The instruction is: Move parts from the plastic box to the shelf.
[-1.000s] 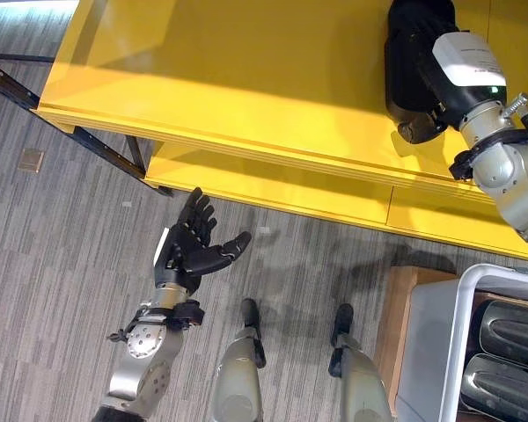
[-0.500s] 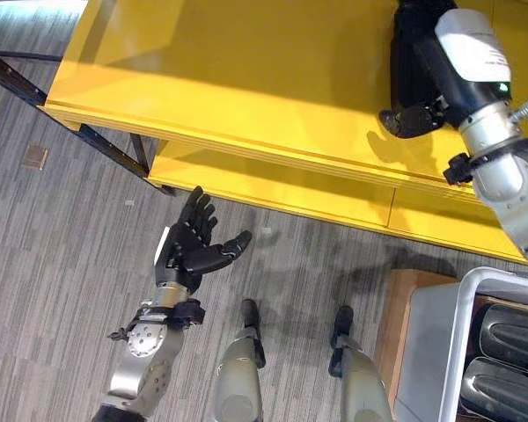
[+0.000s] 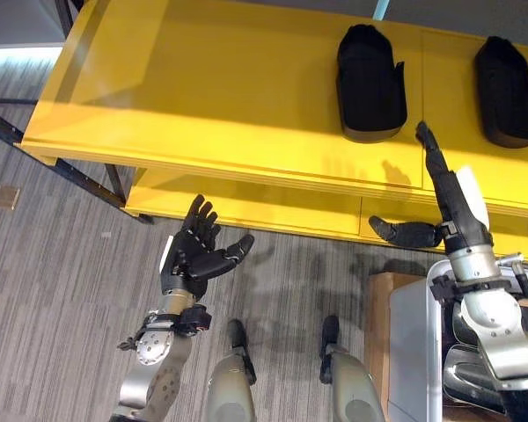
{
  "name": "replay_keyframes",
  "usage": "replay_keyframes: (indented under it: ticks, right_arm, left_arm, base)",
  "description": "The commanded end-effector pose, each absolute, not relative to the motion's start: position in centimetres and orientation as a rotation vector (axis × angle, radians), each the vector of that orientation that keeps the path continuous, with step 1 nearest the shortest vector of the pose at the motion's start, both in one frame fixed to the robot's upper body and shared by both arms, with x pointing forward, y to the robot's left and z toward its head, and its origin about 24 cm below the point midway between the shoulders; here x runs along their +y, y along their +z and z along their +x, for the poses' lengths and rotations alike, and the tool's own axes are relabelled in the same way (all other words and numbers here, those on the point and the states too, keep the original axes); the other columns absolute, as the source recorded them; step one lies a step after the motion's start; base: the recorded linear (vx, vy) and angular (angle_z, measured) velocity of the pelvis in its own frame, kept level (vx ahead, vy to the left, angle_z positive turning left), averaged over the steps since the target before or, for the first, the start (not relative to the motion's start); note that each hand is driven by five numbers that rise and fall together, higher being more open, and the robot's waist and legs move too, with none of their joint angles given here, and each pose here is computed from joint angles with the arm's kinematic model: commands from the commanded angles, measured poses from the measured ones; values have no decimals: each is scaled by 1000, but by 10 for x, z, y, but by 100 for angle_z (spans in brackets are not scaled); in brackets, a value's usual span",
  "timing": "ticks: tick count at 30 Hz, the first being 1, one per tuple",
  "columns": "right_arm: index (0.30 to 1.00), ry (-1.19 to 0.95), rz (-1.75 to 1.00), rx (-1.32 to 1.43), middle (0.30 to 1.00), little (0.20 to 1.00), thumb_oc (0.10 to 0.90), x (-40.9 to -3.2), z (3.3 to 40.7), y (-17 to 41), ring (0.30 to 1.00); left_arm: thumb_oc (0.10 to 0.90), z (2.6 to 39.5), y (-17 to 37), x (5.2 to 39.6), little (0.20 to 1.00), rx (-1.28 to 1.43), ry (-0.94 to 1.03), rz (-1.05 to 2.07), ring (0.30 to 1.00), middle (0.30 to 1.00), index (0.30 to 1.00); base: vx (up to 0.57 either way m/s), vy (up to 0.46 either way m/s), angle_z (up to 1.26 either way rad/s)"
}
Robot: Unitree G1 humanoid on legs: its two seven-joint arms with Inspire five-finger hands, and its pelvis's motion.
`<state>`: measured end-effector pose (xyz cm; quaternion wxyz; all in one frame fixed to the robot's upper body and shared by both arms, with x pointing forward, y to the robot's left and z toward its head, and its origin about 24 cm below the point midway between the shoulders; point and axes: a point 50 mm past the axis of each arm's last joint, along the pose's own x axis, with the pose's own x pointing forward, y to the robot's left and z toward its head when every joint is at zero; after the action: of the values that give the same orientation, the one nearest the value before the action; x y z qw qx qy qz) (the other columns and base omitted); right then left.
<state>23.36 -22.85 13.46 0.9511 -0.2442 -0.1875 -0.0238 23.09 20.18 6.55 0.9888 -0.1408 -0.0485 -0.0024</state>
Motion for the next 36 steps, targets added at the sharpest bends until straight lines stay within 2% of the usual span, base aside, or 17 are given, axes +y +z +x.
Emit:
replay_keyframes:
  ticks: [1,13,24,30,36]
  right_arm:
    - [1000,9,-413,-582,1000,1000,900,-223,213,166,1000]
    - [1000,-65,-295,-396,1000,1000,900,-236,196,125,1000]
    - [1000,-147,-183,-433,1000,1000,900,-237,188,124,1000]
    - [1000,-96,-198,-437,1000,1000,900,-227,196,123,1000]
    - [1000,-33,-189,-383,1000,1000,900,-219,204,114,1000]
  left_arm:
    - [900,219,90,211,1000,-246,-9,-242,1000,1000,1000]
    - [900,208,76,223,1000,-216,89,-216,1000,1000,1000]
    - [900,230,93,209,1000,-279,-13,-102,1000,1000,1000]
    - [900,226,92,222,1000,-276,48,-63,1000,1000,1000]
    - [900,206,77,237,1000,-203,111,-82,1000,1000,1000]
  base:
    - [27,29,-9]
    - [28,99,-21]
    - [-25,155,-2]
    - [-128,202,-135]
    - [-14,-25,-123]
